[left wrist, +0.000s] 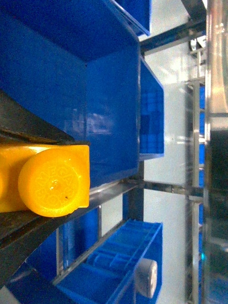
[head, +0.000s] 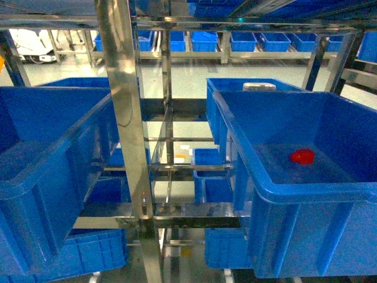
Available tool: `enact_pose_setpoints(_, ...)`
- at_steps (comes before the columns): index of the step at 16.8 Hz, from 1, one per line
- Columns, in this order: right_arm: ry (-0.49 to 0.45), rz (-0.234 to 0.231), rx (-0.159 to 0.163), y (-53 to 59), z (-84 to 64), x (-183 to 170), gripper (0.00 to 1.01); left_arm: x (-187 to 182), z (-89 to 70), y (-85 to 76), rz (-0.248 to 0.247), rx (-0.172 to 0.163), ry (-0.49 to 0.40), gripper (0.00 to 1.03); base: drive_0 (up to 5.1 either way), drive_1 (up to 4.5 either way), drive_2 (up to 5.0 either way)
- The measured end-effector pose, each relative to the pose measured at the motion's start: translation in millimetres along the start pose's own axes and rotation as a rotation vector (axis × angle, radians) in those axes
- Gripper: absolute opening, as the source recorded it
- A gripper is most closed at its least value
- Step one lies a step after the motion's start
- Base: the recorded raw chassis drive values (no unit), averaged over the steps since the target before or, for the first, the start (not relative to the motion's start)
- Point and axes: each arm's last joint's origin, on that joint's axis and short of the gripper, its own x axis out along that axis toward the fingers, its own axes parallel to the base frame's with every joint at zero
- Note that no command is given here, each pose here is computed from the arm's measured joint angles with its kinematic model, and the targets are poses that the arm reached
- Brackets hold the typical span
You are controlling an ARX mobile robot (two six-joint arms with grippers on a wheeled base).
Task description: Sort and place red and yellow blocks in left bins
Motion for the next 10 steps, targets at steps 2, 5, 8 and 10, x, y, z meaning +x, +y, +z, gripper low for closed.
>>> enact_pose_setpoints(2, 0.0, 0.0, 0.0, 0.1, 0.0, 0, 0.98, 11, -15.9, 11.1, 0.032, -0.004, 0.028, 0.26, 0.0, 0.0, 0.0)
enact_pose_setpoints(5, 0.0, 0.0, 0.0, 0.0, 0.0, 0, 0.98, 41, -46.1, 30.6, 0.066, -0.002, 0.059, 0.26, 0.0, 0.0, 0.0)
enact_pose_setpoints(8, 0.0, 0.0, 0.0, 0.0, 0.0, 0, 0.98, 69, -69.0, 52.4, 0.11, -0.014, 0.092, 0.26, 0.0, 0.0, 0.0)
enact_pose_setpoints(10, 0.0, 0.0, 0.0, 0.0, 0.0, 0, 0.98, 81, -78.9, 64.1, 0.136, -0.022, 0.114, 0.26, 0.0, 0.0, 0.0)
